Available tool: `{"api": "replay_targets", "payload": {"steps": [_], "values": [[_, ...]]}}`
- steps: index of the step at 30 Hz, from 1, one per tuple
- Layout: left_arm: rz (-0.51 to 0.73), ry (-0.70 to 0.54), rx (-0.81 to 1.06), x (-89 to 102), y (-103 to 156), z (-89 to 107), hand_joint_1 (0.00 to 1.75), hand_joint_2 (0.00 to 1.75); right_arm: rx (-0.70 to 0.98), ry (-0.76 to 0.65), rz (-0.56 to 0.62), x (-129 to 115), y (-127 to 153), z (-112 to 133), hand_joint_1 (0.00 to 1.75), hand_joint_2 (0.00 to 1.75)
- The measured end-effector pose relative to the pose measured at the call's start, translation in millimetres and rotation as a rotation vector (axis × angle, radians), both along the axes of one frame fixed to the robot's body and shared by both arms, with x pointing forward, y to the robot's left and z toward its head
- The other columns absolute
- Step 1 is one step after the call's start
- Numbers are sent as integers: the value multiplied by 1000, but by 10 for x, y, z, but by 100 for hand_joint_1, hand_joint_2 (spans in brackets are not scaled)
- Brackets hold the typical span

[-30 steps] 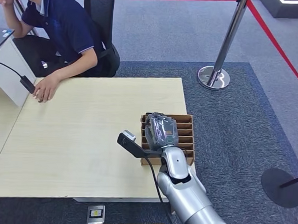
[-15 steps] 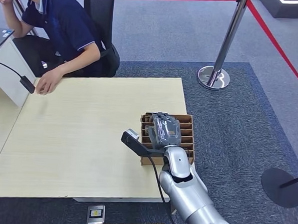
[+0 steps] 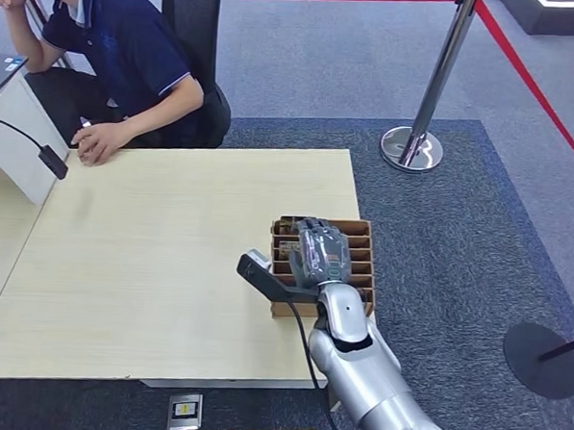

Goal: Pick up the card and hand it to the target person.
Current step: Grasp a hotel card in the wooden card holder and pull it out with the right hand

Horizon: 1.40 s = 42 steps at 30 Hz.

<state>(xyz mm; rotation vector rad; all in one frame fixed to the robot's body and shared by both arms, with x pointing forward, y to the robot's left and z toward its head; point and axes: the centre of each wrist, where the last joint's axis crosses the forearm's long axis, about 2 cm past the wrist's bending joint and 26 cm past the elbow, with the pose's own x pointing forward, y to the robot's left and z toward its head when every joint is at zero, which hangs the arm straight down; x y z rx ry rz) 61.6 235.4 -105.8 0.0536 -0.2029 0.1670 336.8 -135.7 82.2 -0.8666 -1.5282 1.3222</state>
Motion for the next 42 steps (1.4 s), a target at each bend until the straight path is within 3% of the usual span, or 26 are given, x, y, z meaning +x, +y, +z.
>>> {"api": "replay_targets", "payload": {"steps": [24, 42], "values": [[-10, -3, 3, 55, -3, 9, 0, 0, -7, 18, -4, 3, -5, -29, 89, 175], [-13, 1, 3, 66, -7, 11, 0, 0, -10, 29, -4, 24, 48, -6, 84, 175]]}}
